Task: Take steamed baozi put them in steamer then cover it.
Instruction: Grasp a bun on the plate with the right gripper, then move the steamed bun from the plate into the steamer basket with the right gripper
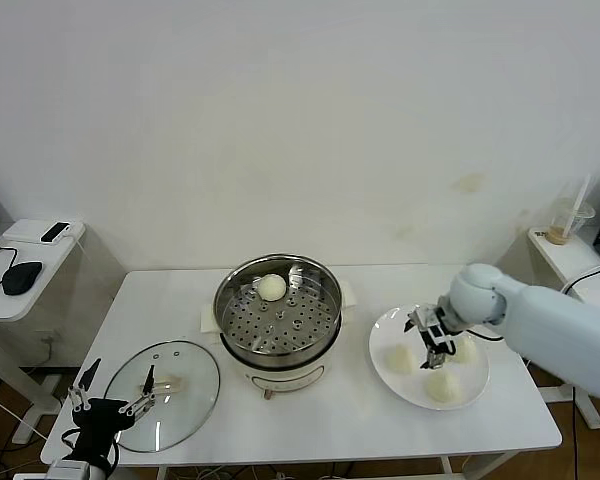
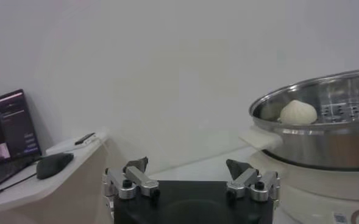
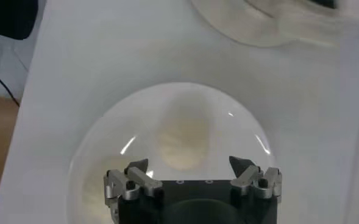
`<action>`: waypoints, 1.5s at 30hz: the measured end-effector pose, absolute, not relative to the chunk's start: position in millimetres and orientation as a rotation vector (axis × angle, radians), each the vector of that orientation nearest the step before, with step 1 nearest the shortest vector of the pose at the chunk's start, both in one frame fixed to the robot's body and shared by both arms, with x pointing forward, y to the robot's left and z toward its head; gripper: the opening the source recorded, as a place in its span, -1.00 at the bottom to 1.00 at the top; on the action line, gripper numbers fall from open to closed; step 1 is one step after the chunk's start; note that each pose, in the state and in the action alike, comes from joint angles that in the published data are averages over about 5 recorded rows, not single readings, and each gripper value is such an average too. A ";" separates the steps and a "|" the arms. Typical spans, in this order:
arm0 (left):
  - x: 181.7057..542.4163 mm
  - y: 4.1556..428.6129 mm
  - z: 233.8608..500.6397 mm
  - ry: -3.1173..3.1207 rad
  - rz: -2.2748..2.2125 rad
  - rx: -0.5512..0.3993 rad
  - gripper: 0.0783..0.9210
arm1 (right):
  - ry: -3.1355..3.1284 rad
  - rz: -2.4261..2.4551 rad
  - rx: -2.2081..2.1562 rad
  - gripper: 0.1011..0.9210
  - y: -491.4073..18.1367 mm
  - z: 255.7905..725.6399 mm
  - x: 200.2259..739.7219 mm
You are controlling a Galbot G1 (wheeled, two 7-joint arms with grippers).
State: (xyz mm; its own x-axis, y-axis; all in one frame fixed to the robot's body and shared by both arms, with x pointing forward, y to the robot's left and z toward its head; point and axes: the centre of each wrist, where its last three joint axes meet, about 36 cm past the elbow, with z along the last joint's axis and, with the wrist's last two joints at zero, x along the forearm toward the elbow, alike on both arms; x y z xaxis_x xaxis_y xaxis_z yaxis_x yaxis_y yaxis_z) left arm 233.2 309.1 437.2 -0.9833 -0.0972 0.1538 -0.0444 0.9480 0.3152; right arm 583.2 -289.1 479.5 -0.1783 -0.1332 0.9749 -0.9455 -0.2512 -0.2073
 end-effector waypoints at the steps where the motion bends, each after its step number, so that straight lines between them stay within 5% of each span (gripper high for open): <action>1: 233.1 309.1 437.1 -2.934 -0.468 0.108 0.77 | -1.298 1.505 1.392 0.76 -287.6 475.9 583.8; 10: 232.9 310.9 436.4 -2.929 -0.471 0.117 0.77 | -1.291 1.509 1.377 0.72 -277.7 454.8 592.0; 27: 232.8 309.7 437.6 -2.934 -0.468 0.120 0.77 | -1.278 1.505 1.371 0.31 -276.0 456.9 600.4; 45: 235.1 306.4 444.8 -2.959 -0.467 0.099 0.77 | -1.424 1.576 1.310 0.26 -283.0 580.1 629.0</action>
